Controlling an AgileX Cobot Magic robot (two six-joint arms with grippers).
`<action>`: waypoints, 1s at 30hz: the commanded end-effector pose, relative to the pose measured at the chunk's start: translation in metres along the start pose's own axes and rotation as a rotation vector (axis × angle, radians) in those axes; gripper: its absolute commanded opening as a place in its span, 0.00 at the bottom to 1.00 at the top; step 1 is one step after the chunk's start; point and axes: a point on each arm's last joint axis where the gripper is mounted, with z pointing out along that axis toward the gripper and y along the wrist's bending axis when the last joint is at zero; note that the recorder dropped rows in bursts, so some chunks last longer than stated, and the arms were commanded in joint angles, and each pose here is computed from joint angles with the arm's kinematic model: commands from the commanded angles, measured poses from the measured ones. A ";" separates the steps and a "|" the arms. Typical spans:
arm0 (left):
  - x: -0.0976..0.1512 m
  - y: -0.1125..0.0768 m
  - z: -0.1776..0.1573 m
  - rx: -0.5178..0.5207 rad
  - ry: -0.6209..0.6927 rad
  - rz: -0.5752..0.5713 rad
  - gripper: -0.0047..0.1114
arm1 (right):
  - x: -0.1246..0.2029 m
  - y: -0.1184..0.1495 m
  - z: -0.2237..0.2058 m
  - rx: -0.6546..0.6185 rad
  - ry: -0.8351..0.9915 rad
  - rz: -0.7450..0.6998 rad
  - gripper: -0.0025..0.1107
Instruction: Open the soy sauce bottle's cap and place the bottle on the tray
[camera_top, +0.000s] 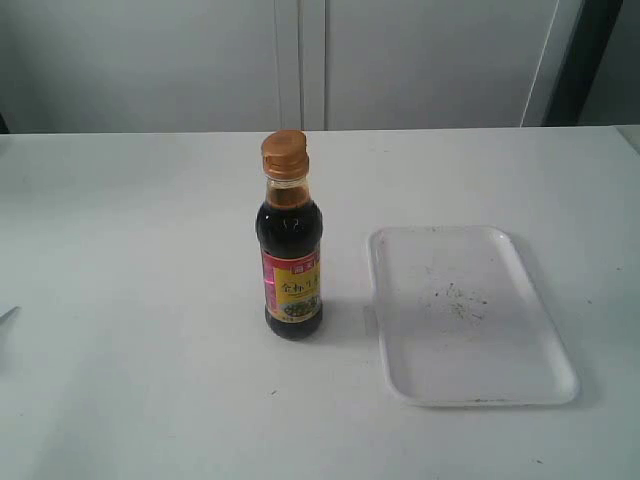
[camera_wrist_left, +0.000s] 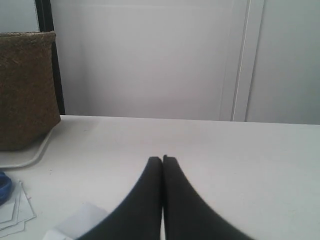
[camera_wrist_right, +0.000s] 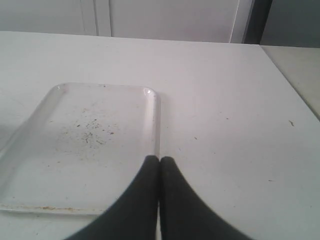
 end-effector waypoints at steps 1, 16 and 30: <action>-0.019 0.000 0.006 -0.008 -0.029 -0.009 0.04 | 0.001 0.000 0.000 0.005 -0.007 -0.004 0.02; -0.066 -0.018 0.059 0.155 -0.064 0.077 0.04 | 0.001 0.000 0.000 0.005 -0.007 -0.004 0.02; -0.068 -0.034 0.124 0.343 0.079 0.146 0.04 | 0.001 0.000 0.000 0.005 -0.007 -0.004 0.02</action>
